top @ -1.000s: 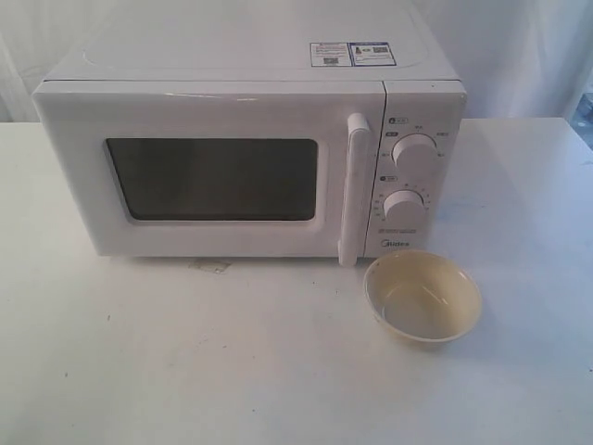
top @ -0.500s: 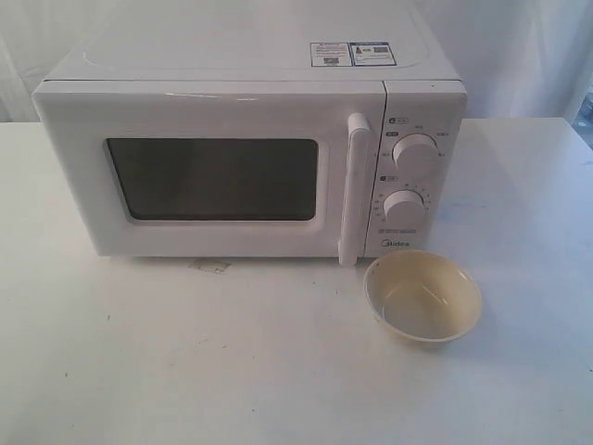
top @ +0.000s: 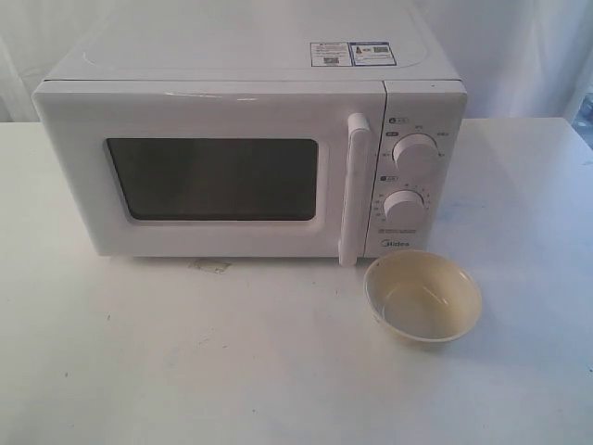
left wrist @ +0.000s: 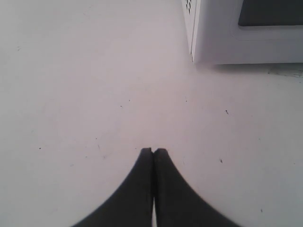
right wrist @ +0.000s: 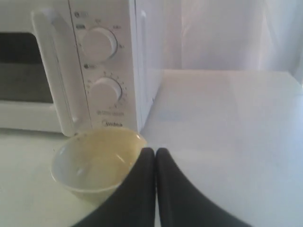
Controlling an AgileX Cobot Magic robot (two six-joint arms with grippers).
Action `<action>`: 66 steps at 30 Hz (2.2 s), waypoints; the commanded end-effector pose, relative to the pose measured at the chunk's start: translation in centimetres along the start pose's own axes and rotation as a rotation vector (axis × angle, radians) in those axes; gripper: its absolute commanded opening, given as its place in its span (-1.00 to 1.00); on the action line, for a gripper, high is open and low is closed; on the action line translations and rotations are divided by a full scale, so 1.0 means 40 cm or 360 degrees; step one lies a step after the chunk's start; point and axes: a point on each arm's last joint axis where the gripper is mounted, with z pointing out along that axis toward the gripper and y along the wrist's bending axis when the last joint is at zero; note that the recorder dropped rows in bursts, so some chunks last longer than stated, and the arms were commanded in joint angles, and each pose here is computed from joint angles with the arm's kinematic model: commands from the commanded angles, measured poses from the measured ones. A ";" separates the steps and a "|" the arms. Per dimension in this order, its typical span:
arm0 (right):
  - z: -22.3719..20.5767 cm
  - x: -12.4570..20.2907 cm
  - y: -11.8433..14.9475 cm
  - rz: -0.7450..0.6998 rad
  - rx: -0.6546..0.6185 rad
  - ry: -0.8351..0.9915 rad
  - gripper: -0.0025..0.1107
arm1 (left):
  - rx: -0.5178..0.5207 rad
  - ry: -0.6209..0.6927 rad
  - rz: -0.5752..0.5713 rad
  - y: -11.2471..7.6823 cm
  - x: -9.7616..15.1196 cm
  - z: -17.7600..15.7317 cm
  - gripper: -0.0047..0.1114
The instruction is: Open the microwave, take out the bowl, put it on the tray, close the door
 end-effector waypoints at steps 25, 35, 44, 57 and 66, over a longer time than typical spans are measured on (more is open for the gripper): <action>-0.002 0.032 -0.009 0.0072 0.0073 0.0198 -0.96 | -0.0003 0.0004 -0.0008 0.000 0.003 0.001 -0.92; -0.002 0.032 -0.009 0.0072 0.0073 0.0198 -0.96 | -0.0003 0.0004 -0.0008 0.000 0.003 0.001 -0.92; -0.002 0.032 -0.009 0.0071 0.0073 0.0195 -0.96 | -0.0003 0.0004 -0.0008 0.000 0.003 0.001 -0.92; -0.002 0.032 -0.009 0.0071 0.0073 0.0195 -0.96 | -0.0003 0.0004 -0.0008 0.000 0.003 0.001 -0.92; -0.002 0.032 -0.009 0.0071 0.0073 0.0195 -0.96 | -0.0003 0.0004 -0.0008 0.000 0.003 0.001 -0.92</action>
